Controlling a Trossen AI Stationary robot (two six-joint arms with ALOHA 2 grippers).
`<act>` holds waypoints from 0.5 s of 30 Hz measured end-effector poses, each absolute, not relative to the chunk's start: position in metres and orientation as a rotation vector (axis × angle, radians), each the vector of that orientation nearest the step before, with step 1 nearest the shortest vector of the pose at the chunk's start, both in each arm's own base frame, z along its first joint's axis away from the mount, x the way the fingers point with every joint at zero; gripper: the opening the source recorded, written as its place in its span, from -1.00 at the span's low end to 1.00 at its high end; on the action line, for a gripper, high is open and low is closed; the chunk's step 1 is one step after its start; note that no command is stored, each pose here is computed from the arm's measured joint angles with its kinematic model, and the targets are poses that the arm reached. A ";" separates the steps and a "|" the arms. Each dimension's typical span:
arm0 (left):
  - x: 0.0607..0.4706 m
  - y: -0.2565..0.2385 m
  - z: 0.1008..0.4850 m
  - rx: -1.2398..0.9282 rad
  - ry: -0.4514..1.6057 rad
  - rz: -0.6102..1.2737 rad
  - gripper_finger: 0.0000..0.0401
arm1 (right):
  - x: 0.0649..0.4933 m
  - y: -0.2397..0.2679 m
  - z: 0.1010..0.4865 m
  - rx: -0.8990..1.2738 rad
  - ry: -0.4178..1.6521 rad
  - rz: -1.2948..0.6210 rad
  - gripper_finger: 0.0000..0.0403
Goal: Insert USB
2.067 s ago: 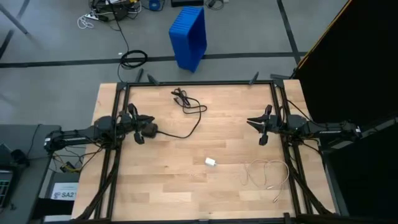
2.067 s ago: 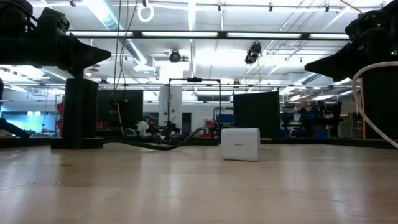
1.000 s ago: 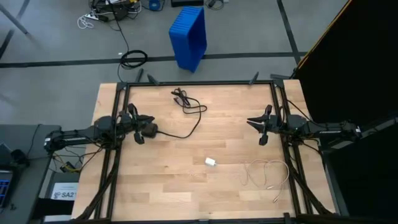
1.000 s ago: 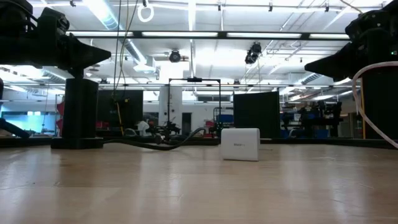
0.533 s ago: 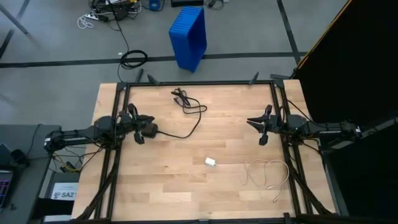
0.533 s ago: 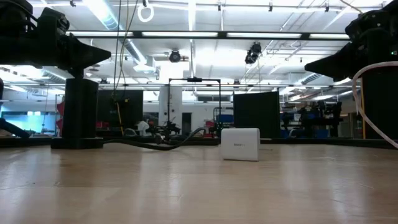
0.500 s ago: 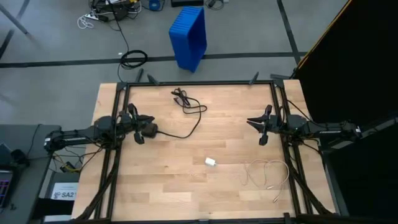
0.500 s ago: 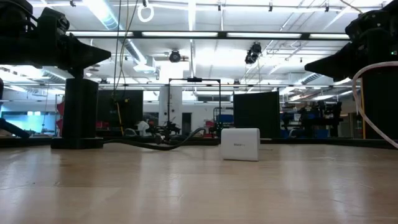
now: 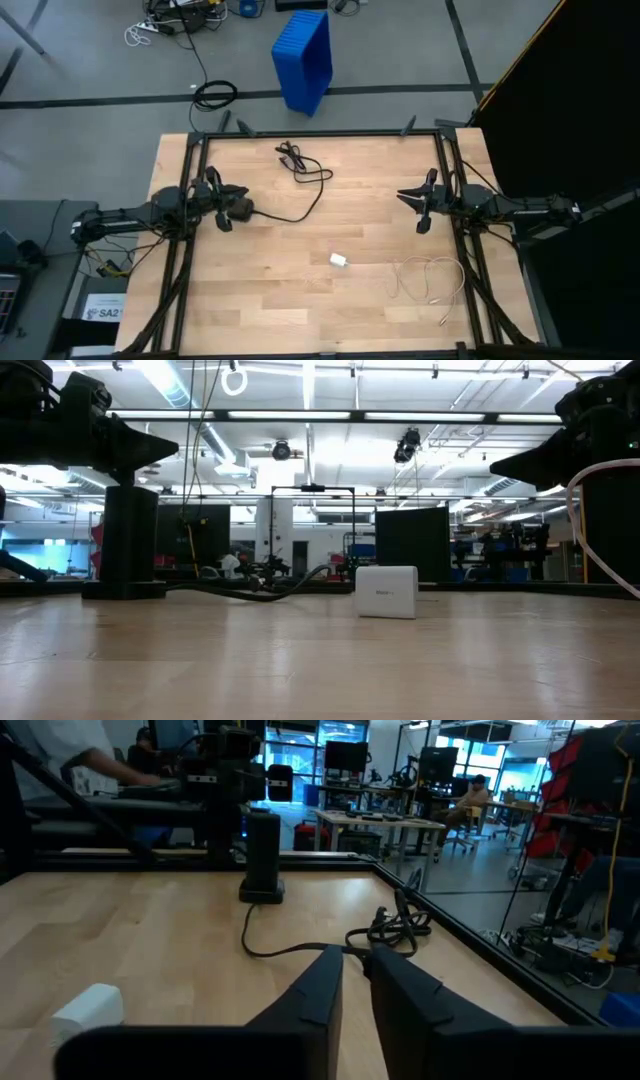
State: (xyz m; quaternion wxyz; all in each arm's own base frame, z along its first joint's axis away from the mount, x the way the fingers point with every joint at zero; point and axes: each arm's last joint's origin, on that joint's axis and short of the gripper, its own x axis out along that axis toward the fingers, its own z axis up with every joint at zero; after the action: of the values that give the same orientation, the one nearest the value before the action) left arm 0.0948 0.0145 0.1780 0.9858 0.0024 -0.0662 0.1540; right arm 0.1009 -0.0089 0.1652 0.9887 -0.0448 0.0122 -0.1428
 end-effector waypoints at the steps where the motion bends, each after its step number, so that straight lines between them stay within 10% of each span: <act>1: 0.095 0.015 0.178 0.005 -0.133 0.310 -1.00 | 0.101 -0.009 0.165 -0.090 0.025 -0.287 -0.87; 15: 0.095 0.015 0.178 0.005 -0.133 0.310 -1.00 | 0.101 -0.009 0.165 -0.090 0.025 -0.287 -0.82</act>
State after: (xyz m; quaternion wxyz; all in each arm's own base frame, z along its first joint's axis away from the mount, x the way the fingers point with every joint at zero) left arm 0.0948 0.0146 0.1780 0.9858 0.0023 -0.0662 0.1542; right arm 0.1009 -0.0089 0.1652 0.9886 -0.0448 0.0122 -0.1429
